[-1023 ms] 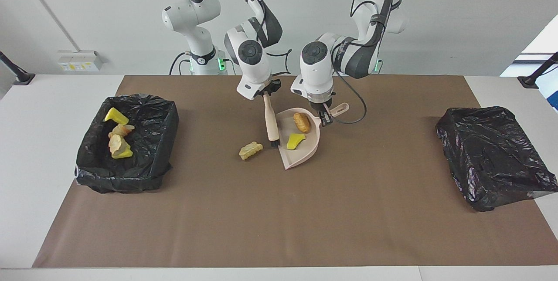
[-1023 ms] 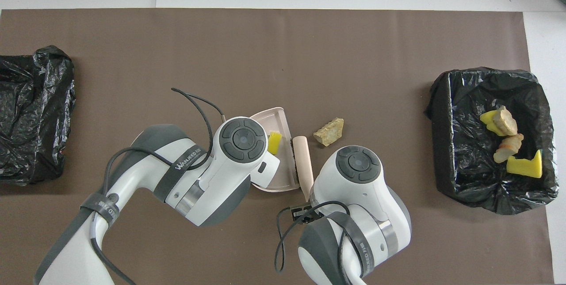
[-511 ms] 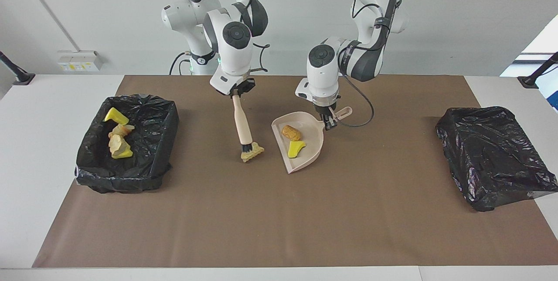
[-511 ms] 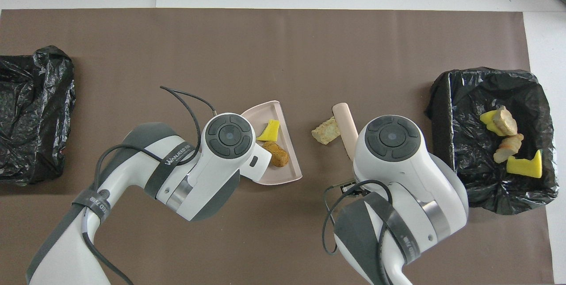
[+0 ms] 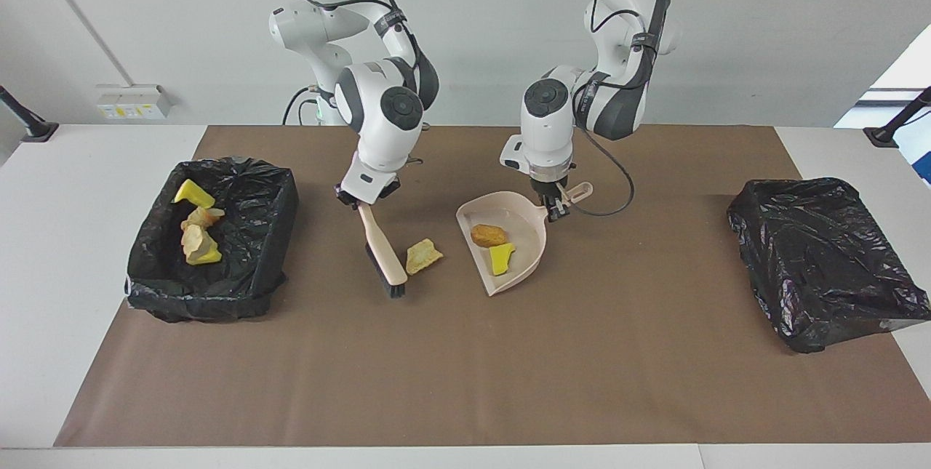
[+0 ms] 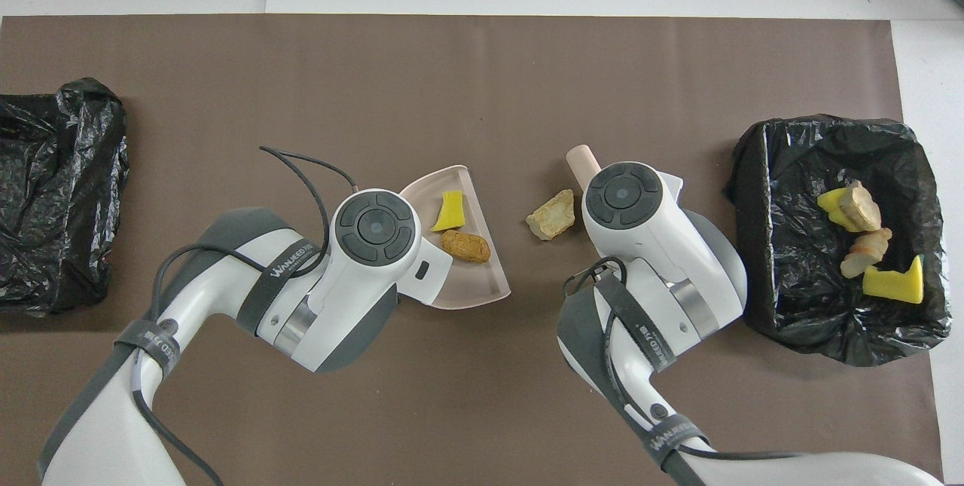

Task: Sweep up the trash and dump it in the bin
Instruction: 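Sweep the brown scraps into the dustpan with the brush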

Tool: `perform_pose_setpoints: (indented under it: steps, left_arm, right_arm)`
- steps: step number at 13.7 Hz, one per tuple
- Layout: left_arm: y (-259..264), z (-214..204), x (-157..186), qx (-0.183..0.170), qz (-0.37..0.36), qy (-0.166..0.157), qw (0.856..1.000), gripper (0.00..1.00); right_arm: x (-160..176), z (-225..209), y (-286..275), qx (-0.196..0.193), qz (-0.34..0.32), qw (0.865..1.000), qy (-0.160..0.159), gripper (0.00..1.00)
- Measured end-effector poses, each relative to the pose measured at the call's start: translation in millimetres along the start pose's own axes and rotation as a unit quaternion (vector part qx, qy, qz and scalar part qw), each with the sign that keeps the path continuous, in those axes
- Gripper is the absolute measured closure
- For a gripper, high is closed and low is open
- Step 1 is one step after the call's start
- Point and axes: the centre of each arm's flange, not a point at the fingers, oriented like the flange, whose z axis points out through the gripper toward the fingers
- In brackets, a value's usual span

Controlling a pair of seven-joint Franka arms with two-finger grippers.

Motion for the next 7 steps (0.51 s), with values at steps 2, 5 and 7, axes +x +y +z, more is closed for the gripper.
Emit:
perform_pose_setpoints:
  steps: [2, 5, 7]
  left_arm:
    - [0.7, 3.2, -0.7, 0.000, 0.000, 0.000, 1.000, 0.68]
    - [3.3, 10.1, -1.5, -0.001, 0.002, 0.001, 1.000, 0.68]
    - [4.6, 14.3, -2.2, -0.001, 0.002, 0.001, 1.000, 0.68]
  right_arm:
    - [1.6, 7.0, -27.5, 0.054, 0.003, 0.998, -0.015, 0.74]
    - [-5.9, -6.0, -77.5, 0.172, 0.015, 0.985, -0.030, 0.74]
    - [-11.4, -15.3, -100.7, 0.233, 0.022, 0.972, -0.039, 0.74]
